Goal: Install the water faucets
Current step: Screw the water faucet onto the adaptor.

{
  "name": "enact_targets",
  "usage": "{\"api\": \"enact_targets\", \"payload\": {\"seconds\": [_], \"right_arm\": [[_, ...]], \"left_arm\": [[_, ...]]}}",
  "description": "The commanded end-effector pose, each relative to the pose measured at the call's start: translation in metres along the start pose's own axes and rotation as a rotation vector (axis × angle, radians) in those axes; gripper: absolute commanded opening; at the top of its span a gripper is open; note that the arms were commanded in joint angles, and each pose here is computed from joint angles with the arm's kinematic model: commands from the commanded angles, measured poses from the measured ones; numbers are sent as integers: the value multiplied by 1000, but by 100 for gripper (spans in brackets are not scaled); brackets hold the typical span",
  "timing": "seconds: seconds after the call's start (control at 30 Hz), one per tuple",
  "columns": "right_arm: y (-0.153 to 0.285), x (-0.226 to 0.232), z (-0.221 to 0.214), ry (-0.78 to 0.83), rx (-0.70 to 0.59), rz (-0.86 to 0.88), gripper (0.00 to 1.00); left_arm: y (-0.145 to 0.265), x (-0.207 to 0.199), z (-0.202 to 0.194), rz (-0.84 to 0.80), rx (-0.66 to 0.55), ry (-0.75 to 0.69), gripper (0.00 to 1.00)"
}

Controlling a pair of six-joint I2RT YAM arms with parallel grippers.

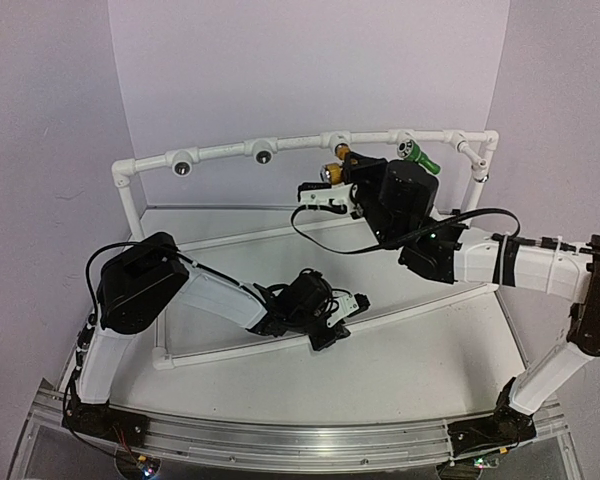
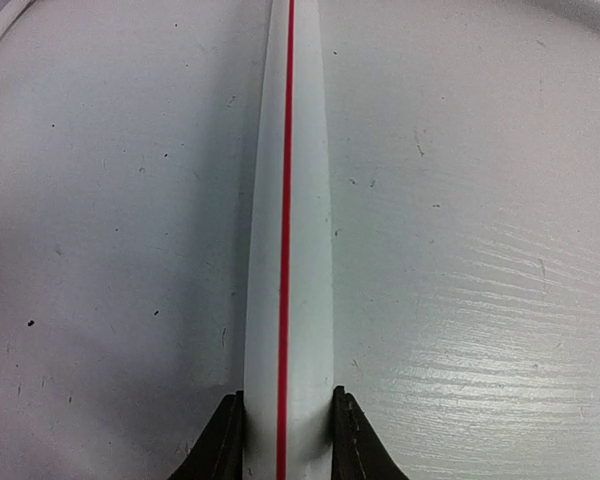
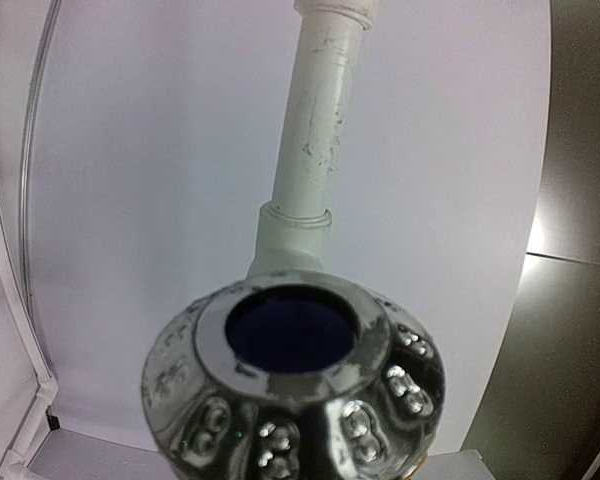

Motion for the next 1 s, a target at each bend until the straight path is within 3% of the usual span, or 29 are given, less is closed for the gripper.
{"api": "enact_targets", "payload": {"seconds": [0.0,0.97], "right_arm": [[-5,-26,-10,-87,38,-68,0],[-13,-15,2,-101,12,-64,0]], "left_arm": [[5,-40,-90,-133,305,55,0],[6,-43,-88,-148,300,44,0]]}}
Point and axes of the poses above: each gripper's point midway between its finger pads, its own y axis back along the fingers, its own x axis along the line the jaws close on, z = x × y, the point moved 2 cm from there along y, back along the fingers, and after that the axes turned 6 degrees about -y, right-handed, at the moved point
